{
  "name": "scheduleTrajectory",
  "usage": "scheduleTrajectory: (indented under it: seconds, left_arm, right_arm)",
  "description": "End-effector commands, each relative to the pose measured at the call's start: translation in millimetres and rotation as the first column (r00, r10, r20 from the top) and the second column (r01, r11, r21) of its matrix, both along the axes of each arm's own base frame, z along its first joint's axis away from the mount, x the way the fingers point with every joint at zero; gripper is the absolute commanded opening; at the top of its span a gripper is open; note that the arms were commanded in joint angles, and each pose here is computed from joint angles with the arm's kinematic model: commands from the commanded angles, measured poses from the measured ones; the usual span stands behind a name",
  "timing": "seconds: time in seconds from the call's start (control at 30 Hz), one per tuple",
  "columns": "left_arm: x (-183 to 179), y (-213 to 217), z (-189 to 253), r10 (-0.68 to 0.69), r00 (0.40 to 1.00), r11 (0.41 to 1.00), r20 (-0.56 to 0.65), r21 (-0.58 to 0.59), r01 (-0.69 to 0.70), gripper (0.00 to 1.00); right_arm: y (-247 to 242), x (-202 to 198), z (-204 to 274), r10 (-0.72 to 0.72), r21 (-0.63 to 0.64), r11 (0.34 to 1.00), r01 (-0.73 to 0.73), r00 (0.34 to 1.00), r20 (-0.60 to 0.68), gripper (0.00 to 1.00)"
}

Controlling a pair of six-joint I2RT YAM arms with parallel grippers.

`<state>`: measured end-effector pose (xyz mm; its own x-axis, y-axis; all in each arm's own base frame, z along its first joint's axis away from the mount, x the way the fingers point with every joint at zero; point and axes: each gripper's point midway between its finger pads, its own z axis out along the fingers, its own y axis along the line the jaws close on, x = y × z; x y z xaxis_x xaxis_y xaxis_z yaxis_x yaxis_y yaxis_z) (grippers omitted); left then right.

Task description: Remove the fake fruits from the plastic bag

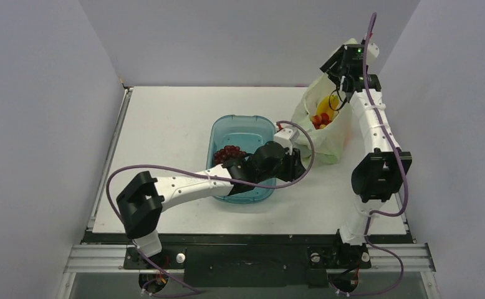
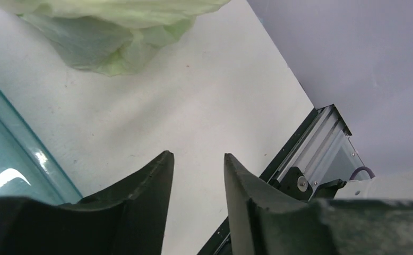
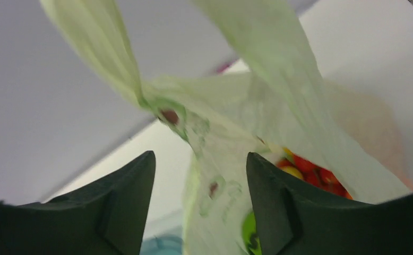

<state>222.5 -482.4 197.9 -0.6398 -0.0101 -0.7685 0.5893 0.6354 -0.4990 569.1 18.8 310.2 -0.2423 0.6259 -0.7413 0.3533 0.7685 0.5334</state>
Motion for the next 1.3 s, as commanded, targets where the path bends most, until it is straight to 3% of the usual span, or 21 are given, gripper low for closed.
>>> scheduleTrajectory:
  seconds: [0.0,0.1,0.2,0.33,0.47,0.6,0.67,0.87,1.07,1.27]
  left_arm:
    - [-4.0,14.7,85.8,-0.001,0.996,0.981,0.091,-0.193,0.019,0.42]
    - [-6.3,25.4,100.4,-0.012,0.995,0.978,0.103,-0.205,0.033,0.51]
    - [-5.5,40.2,121.5,-0.016,0.993,0.973,0.117,-0.225,0.042,0.54]
    - [-2.0,59.0,145.0,-0.023,0.991,0.974,0.135,-0.219,0.052,0.56]
    - [6.5,72.5,160.5,-0.026,0.99,0.976,0.136,-0.212,0.055,0.56]
    - [19.8,75.9,155.4,-0.033,0.993,0.983,0.117,-0.178,0.054,0.57]
    - [26.5,73.6,147.2,-0.046,0.994,0.985,0.101,-0.16,0.061,0.57]
    - [59.6,56.5,113.1,-0.042,0.997,0.995,0.058,-0.093,0.047,0.57]
    - [97.2,26.5,86.7,-0.011,0.998,0.999,0.06,-0.046,0.014,0.58]
    - [116.7,-14.4,53.4,-0.05,0.998,0.997,0.033,-0.064,0.052,0.58]
  right_arm:
    - [-3.1,-69.7,39.1,0.095,-0.103,0.99,-0.094,0.995,0.0,0.63]
    - [3.3,-103.5,26.0,0.127,-0.14,0.981,-0.133,0.991,-0.05,0.68]
    - [21.0,-135.7,31.0,0.195,-0.133,0.972,-0.195,0.981,-0.01,0.69]
    - [44.8,-160.4,-19.4,0.285,-0.101,0.952,-0.289,0.957,-0.057,0.68]
    - [66.8,-166.1,-57.2,0.37,-0.07,0.924,-0.375,0.926,-0.073,0.64]
    - [80.8,-185.9,-115.6,0.4,-0.031,0.909,-0.415,0.891,-0.214,0.45]
    - [87.8,-205.3,-145.5,0.411,-0.007,0.904,-0.428,0.874,-0.259,0.41]
    - [88.0,-270.6,-216.3,0.417,0.039,0.901,-0.432,0.838,-0.352,0.37]
    - [84.8,-309.1,-192.2,0.449,0.039,0.889,-0.456,0.853,-0.266,0.42]
    - [20.3,-321.8,-127.3,0.16,-0.14,0.973,-0.185,0.972,-0.172,0.6]
